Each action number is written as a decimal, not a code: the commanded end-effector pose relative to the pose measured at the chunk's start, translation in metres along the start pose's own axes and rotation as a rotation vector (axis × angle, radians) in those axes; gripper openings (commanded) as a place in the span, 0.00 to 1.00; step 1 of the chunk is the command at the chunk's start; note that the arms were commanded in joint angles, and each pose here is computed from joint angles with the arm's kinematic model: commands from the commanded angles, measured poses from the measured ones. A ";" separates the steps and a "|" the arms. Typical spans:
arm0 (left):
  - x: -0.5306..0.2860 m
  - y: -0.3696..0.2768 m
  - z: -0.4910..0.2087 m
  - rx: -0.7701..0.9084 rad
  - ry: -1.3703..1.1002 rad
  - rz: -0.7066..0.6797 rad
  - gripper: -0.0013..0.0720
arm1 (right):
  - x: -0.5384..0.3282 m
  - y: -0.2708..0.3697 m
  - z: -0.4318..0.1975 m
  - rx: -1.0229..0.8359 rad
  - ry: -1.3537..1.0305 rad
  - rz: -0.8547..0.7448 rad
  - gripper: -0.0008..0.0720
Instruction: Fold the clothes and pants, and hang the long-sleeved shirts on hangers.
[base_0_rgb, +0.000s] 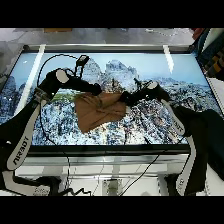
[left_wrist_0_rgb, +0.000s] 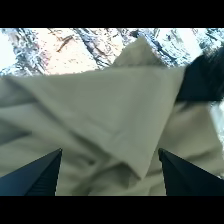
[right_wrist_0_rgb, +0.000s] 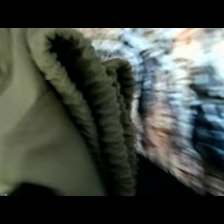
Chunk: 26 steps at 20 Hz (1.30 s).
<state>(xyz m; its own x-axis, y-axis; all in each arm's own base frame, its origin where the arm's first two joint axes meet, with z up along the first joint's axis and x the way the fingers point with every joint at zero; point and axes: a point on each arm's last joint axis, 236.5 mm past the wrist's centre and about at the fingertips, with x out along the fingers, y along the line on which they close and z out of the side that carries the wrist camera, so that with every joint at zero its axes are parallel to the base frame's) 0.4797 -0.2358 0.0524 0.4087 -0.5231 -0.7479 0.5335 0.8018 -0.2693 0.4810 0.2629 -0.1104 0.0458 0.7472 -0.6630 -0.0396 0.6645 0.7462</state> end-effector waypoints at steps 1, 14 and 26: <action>-0.001 0.000 0.001 0.001 -0.001 0.001 0.96 | 0.029 0.028 0.000 -0.092 -0.035 0.008 0.24; -0.121 0.003 0.051 0.030 -0.225 0.076 0.96 | -0.314 0.146 0.061 -0.235 -0.454 0.304 0.04; -0.261 -0.059 0.077 0.149 -0.488 0.111 0.96 | -0.635 -0.153 -0.225 0.876 -0.777 -0.700 0.04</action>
<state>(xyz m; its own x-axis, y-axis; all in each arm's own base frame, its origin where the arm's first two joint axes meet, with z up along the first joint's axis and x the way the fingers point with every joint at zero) 0.4085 -0.1711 0.2952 0.7332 -0.5382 -0.4155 0.5505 0.8286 -0.1020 0.3593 -0.2417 0.2143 0.6603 0.0883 -0.7458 0.5207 0.6618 0.5394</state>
